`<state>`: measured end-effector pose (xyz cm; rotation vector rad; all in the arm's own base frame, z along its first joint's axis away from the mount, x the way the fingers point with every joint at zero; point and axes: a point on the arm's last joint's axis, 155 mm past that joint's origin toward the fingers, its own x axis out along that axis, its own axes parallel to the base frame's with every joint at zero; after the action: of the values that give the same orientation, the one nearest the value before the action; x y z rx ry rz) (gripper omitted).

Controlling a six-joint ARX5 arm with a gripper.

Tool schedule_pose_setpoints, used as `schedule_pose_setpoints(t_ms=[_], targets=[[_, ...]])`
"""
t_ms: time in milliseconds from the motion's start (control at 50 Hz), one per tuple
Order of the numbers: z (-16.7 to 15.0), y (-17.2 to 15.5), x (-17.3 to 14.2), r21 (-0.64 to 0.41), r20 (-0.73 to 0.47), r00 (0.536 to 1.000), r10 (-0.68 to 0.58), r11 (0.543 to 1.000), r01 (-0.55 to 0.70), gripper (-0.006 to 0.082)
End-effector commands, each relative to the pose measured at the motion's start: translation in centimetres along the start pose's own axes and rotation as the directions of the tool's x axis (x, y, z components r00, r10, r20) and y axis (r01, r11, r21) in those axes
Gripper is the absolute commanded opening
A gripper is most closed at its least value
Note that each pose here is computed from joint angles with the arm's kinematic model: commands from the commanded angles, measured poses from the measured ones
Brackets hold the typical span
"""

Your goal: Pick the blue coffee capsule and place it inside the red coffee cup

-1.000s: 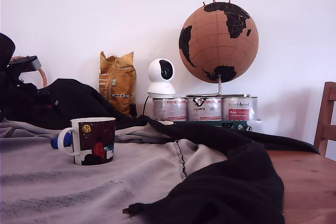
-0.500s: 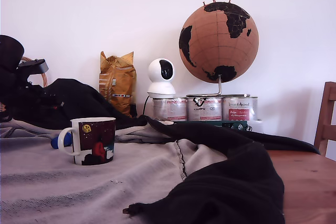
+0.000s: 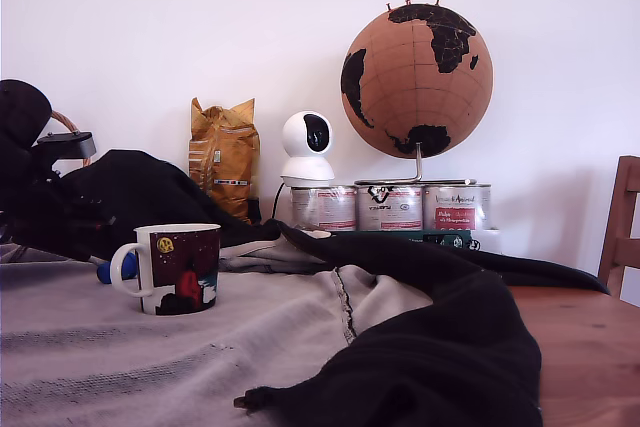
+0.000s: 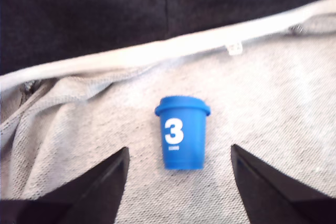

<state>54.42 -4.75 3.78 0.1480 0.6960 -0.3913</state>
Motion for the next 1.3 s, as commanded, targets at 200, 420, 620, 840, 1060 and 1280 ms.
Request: schedule_pose_setpoints(t_ms=[200,420,620,840,1060,1280], targets=[[-1.9,-1.4,1.3,0.007,-0.053,0.998,-0.016,1.000,0.017,0.0391],[-2.0,-1.5,1.3,0.009,-0.061,0.998,-0.010,1.000,0.010,0.0263],[-1.8,-1.3,1.3,0.006,-0.054,0.999,-0.005,1.000,0.005,0.0196],[-0.5,-1.7,1.1,0.002,-0.029,0.999,-0.035,0.999,0.035,0.0178],[1.4,-1.8,0.7,-0.018,-0.016,0.998,-0.057,0.998,0.057,0.0182],[2.3,-1.9,0.3,-0.024,-0.031,0.997,-0.075,0.997,0.074,0.0186]])
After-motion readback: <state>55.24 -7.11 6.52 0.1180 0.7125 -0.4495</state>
